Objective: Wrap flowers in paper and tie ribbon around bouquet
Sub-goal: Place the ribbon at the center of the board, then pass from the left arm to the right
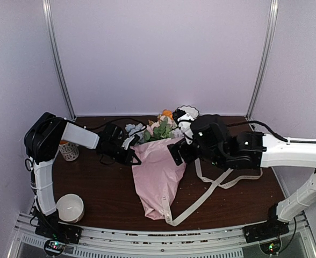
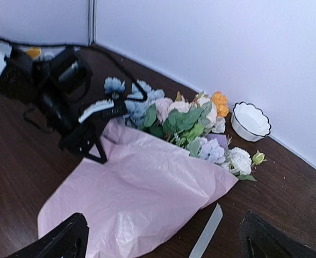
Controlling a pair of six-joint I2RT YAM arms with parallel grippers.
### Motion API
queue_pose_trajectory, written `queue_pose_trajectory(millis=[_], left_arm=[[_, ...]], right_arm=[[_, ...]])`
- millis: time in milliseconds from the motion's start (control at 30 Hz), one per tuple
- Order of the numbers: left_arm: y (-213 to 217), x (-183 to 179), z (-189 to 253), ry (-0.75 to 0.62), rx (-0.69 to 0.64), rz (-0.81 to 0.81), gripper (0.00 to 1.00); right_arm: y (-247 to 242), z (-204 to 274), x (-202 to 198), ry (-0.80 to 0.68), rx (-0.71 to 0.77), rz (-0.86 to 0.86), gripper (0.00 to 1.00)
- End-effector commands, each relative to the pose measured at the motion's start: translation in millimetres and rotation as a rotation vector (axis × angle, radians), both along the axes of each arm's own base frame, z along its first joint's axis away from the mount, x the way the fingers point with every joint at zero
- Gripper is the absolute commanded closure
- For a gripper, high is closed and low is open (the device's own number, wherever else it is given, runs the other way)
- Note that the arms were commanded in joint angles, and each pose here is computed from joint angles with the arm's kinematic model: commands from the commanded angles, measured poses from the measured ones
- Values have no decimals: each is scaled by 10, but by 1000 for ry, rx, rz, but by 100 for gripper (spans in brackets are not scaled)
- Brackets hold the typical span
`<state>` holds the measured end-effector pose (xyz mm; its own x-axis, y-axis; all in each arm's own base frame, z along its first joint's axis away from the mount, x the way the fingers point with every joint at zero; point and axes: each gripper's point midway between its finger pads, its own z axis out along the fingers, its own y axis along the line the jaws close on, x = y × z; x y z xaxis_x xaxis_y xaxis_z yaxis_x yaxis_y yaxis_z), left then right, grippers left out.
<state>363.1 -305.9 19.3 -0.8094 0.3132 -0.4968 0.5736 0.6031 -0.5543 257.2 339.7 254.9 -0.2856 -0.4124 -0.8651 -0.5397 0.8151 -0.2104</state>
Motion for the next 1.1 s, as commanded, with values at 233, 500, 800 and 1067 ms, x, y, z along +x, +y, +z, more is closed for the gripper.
queue_pose_trajectory(millis=[233,500,800,1067], left_arm=[[81,-35,-203,36,74,21,100],[78,-53,-234,49,81,26,100],[73,-60,-266,60,85,25,100],[62,-64,-290,69,80,20,100]], right_arm=[[44,-1017,111,628,326,-136,0],[251,-1643,-80,876,351,-128,0],[-17,-2108,-49,944,276,-296,0],[242,-2106,53,989,351,-238,10]])
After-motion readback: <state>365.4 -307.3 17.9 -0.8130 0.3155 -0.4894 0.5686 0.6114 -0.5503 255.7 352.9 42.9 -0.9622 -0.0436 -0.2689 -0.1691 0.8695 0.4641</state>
